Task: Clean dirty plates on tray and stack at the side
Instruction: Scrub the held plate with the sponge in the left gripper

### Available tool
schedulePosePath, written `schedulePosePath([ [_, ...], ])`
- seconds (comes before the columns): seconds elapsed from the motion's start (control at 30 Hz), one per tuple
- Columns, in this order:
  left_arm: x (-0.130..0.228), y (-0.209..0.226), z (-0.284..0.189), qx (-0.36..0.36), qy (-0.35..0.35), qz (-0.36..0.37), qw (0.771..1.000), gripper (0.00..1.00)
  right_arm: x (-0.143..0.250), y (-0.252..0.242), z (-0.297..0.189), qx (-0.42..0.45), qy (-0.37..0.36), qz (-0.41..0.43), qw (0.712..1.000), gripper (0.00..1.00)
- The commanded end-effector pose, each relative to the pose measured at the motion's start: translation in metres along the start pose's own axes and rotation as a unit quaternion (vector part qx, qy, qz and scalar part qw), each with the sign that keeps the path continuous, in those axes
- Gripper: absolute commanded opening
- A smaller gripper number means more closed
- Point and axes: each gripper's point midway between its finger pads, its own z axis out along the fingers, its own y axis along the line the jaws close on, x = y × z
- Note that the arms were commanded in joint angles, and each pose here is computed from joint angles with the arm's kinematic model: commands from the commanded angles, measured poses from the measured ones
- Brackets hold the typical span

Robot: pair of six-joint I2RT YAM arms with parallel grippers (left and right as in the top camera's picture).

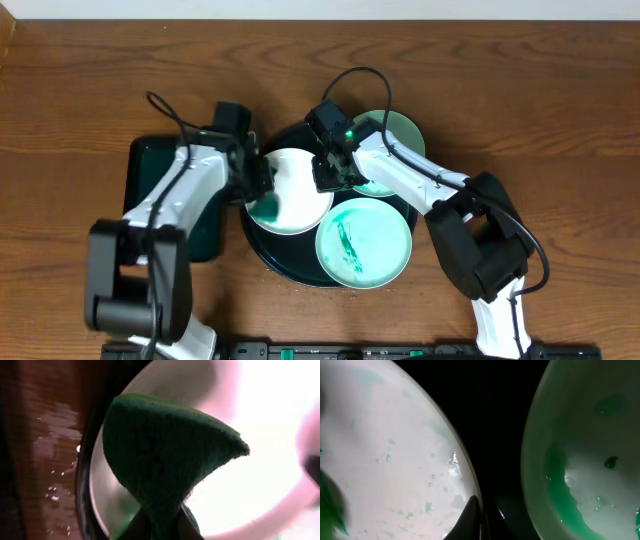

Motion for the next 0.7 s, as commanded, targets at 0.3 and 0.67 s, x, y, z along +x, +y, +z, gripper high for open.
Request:
schedulePosePath([
  [0.3,0.031,-0.071,0.031,0.143,0.071,0.121,0.980,0.07,-0.007,-0.004,0.002,0.009,-0.007,0.010,1.000,0.01],
  [0.67,-0.013,0.010,0.033,-0.072,-0.019,-0.009,0.997,0.07,-0.007,-0.003,0.002,0.009,-0.007,0.009,1.000,0.01],
])
